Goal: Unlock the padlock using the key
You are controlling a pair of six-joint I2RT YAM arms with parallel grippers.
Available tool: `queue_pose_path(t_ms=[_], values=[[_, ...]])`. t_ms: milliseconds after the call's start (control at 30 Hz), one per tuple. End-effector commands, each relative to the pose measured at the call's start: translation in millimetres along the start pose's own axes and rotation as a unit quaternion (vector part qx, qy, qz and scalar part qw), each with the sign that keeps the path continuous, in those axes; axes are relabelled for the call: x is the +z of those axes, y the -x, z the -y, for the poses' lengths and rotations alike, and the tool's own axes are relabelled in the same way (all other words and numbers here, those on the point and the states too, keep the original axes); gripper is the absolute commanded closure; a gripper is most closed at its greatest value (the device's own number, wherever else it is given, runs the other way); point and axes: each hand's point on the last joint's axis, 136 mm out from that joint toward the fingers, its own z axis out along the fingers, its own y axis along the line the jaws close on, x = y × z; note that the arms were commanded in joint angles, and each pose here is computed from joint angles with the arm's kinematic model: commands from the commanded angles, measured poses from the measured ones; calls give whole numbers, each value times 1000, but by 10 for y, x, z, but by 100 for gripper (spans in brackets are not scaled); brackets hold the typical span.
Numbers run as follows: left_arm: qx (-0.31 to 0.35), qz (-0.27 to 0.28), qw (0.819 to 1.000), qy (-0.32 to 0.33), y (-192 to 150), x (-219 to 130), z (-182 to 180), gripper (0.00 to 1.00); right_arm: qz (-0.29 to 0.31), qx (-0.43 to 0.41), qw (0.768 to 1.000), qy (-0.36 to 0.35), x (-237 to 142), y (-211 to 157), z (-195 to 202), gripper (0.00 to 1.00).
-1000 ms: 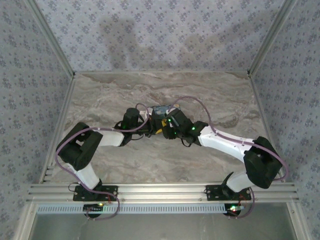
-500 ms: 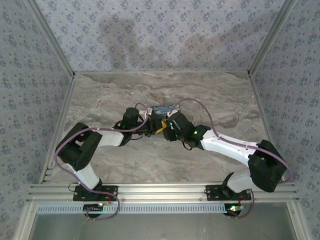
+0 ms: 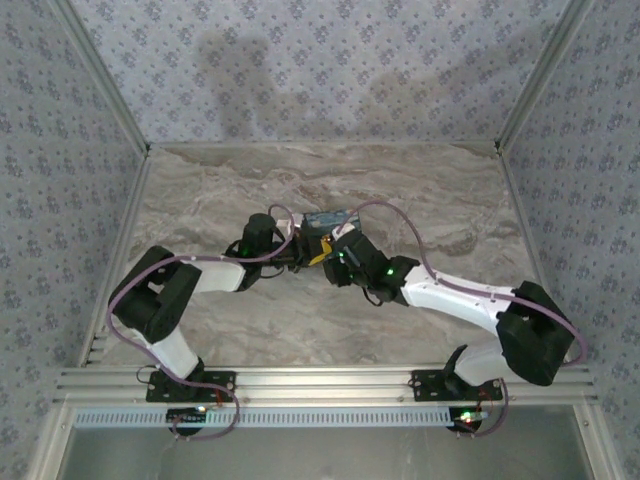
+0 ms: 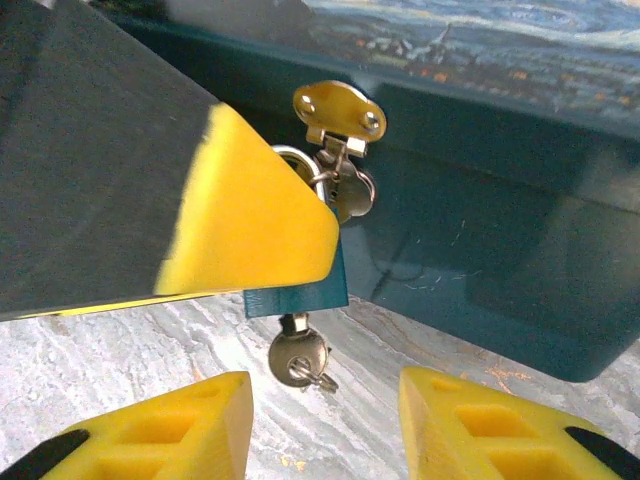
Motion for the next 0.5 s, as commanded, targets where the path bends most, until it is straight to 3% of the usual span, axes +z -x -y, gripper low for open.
queue_pose_path(t_ms=[0, 467], values=[[43, 7, 998, -49, 84, -68, 418, 100, 19, -3, 1000, -12, 8, 163, -14, 57], [42, 5, 998, -50, 64, -75, 418, 100, 12, -20, 1000, -19, 126, 287, -20, 62]])
